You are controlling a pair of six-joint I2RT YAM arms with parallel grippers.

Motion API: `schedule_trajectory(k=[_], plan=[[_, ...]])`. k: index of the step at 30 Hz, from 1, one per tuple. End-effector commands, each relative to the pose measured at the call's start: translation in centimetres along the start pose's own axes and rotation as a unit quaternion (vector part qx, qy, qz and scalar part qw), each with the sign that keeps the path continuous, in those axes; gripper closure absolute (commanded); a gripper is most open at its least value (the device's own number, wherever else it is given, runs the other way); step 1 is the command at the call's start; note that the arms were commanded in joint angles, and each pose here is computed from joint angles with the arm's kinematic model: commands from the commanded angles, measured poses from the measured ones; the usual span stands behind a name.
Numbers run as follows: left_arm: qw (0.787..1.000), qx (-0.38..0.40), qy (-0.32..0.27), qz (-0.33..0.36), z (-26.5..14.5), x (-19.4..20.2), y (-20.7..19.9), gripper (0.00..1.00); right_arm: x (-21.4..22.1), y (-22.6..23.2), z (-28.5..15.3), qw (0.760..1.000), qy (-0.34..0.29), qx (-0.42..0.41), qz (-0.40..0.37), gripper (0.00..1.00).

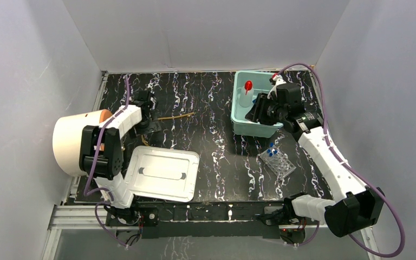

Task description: Organize the chemistry lab equipment

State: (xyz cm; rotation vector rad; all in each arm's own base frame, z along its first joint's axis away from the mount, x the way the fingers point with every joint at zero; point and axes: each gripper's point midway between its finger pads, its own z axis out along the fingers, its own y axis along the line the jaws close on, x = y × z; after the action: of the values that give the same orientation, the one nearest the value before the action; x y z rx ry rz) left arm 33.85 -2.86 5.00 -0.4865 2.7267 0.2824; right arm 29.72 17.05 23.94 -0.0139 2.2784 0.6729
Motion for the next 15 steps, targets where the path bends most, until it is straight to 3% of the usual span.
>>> schedule_trajectory(k=[1, 8, 15], plan=[[1.0, 0.001, 0.008, -0.012, 0.6, -0.6, 1.0, 0.24, -0.9, 1.4, -0.8, 0.999, -0.028, -0.031, 0.004, 0.5], [0.999, -0.004, 0.022, -0.047, 2.9, -0.4, 1.2, 0.47, -0.5, 1.9, -1.1, 0.998, -0.028, -0.045, 0.013, 0.51], [0.997, -0.004, 0.036, -0.061, 4.0, 0.6, 2.0, 0.58, -0.1, 1.6, -1.3, 0.999, -0.027, -0.042, 0.015, 0.51]])
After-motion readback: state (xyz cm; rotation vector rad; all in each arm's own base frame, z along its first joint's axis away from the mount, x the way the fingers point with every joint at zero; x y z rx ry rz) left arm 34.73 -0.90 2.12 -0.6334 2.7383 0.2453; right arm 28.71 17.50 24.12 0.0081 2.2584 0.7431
